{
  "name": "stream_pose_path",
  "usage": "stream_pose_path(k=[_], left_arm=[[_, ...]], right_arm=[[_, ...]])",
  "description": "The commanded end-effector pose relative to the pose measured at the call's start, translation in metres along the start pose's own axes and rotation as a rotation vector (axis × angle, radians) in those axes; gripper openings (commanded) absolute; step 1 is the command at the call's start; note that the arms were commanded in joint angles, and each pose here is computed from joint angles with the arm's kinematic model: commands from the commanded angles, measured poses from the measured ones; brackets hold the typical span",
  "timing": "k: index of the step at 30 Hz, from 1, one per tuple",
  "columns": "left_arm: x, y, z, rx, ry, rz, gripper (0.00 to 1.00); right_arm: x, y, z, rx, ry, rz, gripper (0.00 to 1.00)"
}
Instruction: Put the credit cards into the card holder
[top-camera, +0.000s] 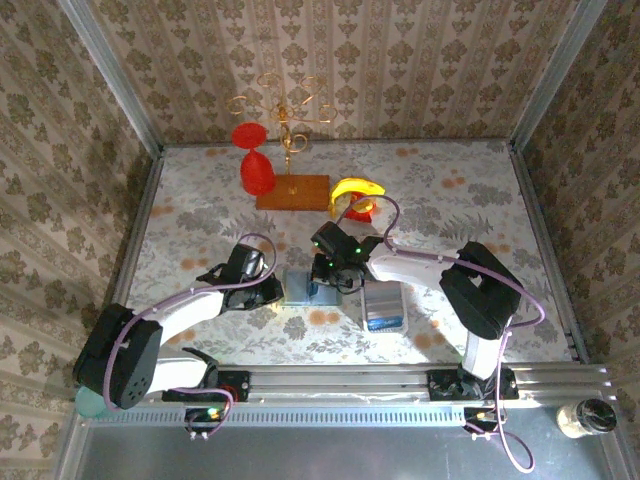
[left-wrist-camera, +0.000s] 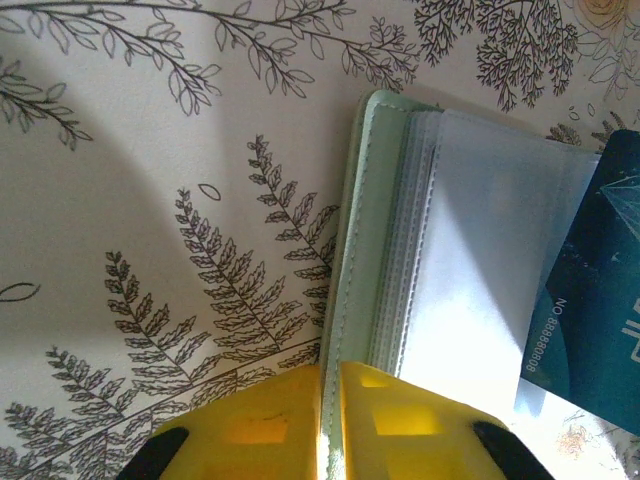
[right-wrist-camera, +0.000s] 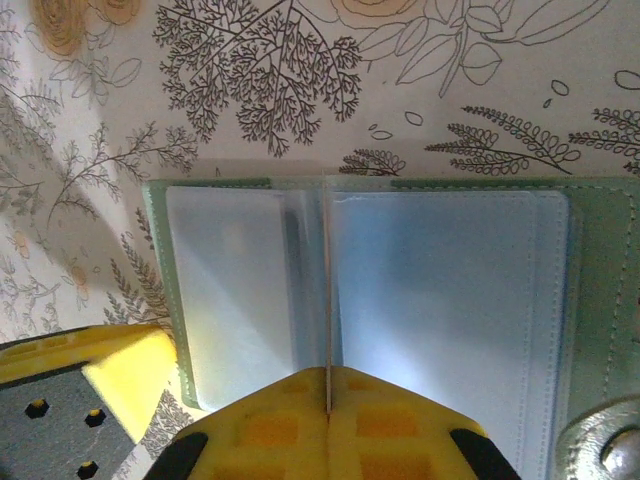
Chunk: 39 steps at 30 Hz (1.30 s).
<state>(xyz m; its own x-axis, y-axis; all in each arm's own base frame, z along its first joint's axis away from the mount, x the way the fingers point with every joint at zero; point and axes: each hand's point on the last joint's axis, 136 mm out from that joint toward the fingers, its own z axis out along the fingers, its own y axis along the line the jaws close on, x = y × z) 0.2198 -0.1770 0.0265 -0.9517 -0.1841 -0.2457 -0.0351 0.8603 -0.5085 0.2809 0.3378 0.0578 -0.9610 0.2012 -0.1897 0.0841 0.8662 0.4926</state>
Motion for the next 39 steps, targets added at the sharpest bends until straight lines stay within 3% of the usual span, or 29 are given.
stream_pose_path(k=[1,29,39], left_arm=[[0.001,0.001,0.001,-0.013,0.01,0.018,0.13],[0.007,0.009,0.003,-0.034,0.021,0.005,0.1],[0.008,0.009,0.003,-0.031,0.021,0.001,0.1]], right_arm=[[-0.002,0.002,0.004,-0.02,-0.011,0.03,0.0],[-0.004,0.016,-0.011,-0.128,-0.067,0.057,0.0],[0.003,0.0,0.001,-0.062,-0.032,0.051,0.0]])
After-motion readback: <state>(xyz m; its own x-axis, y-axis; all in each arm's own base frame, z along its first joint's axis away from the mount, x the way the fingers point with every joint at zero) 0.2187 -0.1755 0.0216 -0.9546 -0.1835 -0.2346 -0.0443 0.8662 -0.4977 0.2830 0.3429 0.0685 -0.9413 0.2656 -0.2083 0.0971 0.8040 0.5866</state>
